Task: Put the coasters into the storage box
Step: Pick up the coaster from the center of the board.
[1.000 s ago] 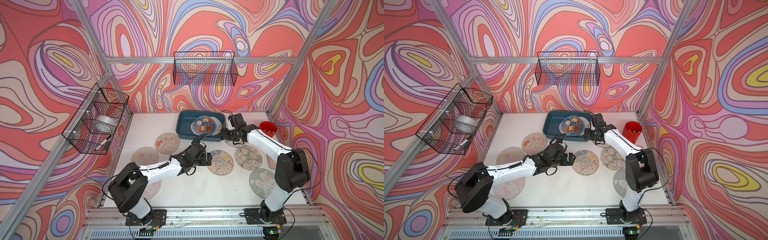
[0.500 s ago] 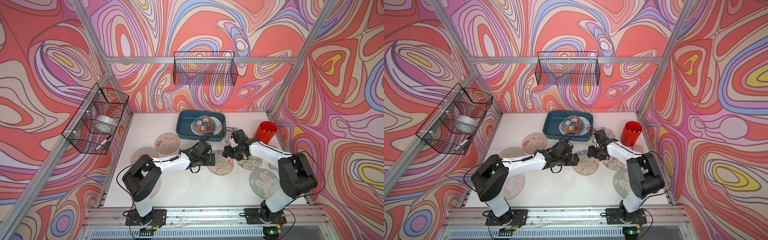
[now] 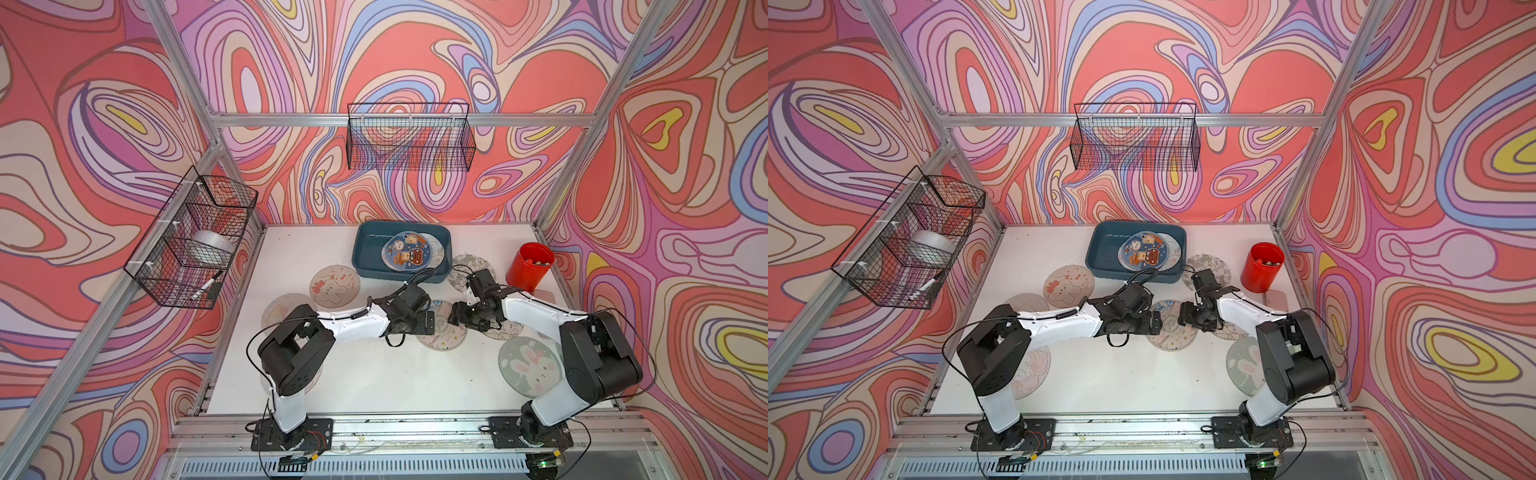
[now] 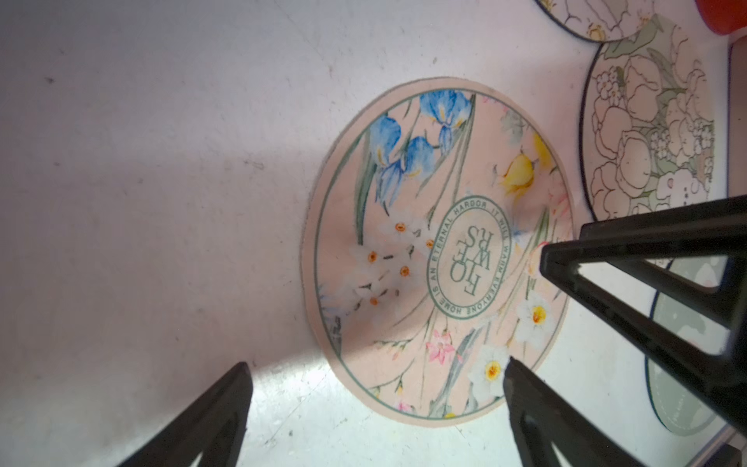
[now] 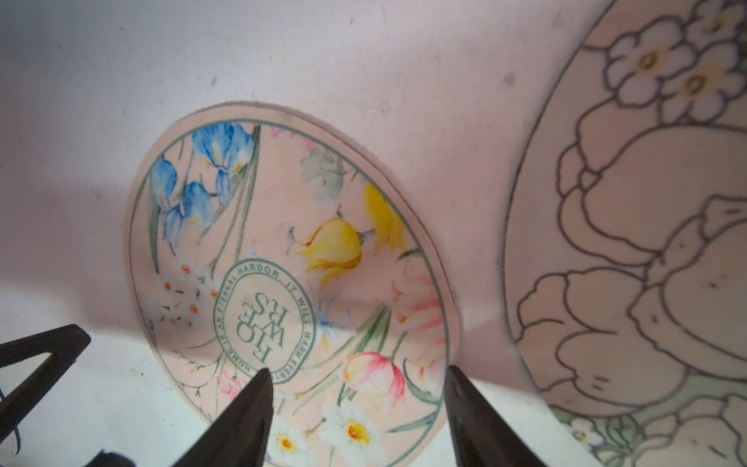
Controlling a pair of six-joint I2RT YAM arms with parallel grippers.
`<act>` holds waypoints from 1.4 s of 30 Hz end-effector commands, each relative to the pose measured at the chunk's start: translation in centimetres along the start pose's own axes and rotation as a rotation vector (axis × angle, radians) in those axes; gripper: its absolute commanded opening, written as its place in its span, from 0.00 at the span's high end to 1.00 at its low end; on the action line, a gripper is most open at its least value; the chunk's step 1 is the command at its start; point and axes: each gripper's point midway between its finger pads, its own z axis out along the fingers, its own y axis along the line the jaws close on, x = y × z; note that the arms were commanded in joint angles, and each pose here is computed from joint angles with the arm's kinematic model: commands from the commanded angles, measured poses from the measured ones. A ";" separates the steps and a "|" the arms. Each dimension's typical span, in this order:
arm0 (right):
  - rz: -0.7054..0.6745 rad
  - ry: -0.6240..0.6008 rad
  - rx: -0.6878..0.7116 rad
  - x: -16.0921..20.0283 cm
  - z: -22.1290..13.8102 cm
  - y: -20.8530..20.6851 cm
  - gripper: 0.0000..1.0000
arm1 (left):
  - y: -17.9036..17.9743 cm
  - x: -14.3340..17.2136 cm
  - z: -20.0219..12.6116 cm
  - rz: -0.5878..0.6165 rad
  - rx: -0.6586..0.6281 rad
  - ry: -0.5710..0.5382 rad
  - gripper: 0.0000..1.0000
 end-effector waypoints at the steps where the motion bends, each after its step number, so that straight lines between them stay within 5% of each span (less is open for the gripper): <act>1: 0.021 -0.004 0.008 0.3 -0.4 -0.5 0.32 | 0.0 0.5 0.5 -0.003 -0.015 0.033 0.02; 9: 0.038 -0.006 0.058 0.8 -0.5 -1.6 0.32 | -0.4 0.6 1.0 0.000 -0.003 0.040 0.02; 21: 0.048 0.029 -0.063 0.8 1.0 0.4 0.36 | -1.6 0.3 1.7 -0.001 0.060 0.032 0.03; 35: 0.088 0.046 -0.167 0.2 2.9 2.1 0.57 | -2.1 0.5 2.7 -0.006 0.088 0.051 0.04; 42: 0.086 0.021 0.061 0.3 1.6 -1.6 0.51 | -1.7 0.6 2.7 -0.002 0.071 0.049 0.04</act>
